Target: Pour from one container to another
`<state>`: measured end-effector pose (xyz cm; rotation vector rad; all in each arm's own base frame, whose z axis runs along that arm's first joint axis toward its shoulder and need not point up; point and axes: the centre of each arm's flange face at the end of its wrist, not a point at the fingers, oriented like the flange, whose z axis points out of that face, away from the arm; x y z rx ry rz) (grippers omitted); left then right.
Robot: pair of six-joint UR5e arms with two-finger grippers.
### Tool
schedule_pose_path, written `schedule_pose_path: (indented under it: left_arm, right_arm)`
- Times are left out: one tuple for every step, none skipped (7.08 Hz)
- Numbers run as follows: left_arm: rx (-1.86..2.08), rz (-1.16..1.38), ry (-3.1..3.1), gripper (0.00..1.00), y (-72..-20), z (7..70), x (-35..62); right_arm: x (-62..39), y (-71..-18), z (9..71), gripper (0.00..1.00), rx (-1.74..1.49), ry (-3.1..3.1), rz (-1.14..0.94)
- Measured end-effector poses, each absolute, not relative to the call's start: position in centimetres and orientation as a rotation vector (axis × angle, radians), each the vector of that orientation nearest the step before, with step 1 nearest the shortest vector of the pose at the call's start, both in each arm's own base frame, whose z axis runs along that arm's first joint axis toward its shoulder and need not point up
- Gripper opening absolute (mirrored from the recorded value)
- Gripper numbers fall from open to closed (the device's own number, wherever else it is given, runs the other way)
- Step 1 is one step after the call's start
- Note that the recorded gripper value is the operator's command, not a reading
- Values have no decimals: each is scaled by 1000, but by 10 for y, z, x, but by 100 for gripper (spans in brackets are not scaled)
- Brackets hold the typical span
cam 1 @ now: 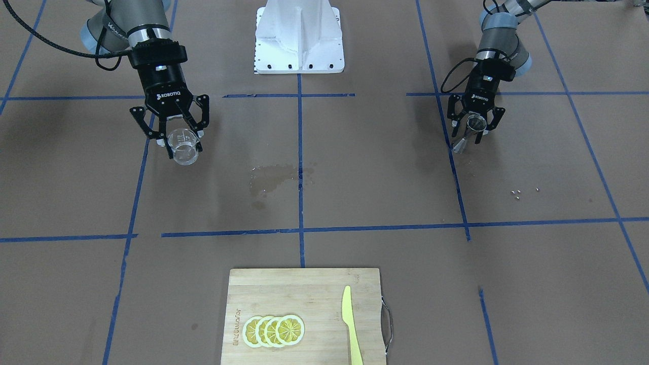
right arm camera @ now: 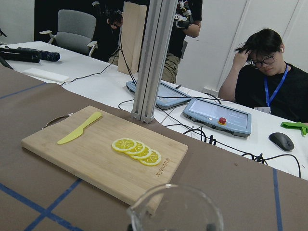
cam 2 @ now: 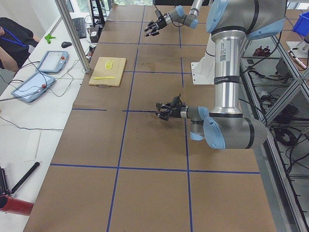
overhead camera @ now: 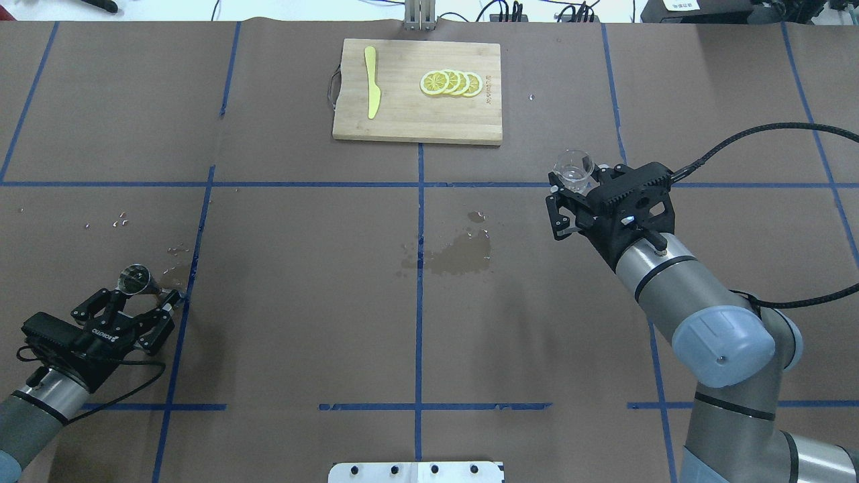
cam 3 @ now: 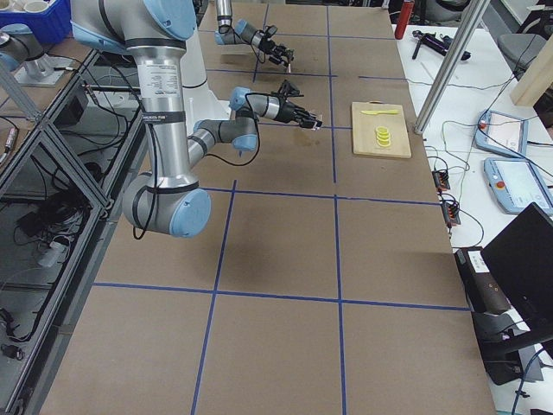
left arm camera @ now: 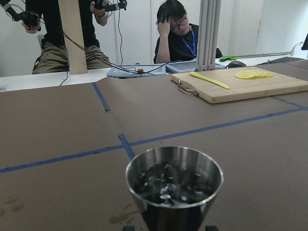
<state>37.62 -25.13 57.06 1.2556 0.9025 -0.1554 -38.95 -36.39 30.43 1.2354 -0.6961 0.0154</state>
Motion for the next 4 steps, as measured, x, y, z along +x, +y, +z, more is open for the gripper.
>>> schedule_pose_path:
  left_arm:
    - [1260, -161, 901, 100, -252, 570, 375]
    - [1268, -173, 895, 100, -253, 569, 373]
    - [1275, -187, 896, 100, -254, 566, 371]
    - [1283, -209, 900, 99, -255, 560, 369]
  right_arm:
    - [-390, -364, 304, 0, 1235, -696, 15]
    - [-390, -364, 304, 0, 1235, -696, 15]
    - [-389, -364, 304, 0, 1235, -696, 15]
    - [-389, -364, 304, 0, 1236, -696, 16]
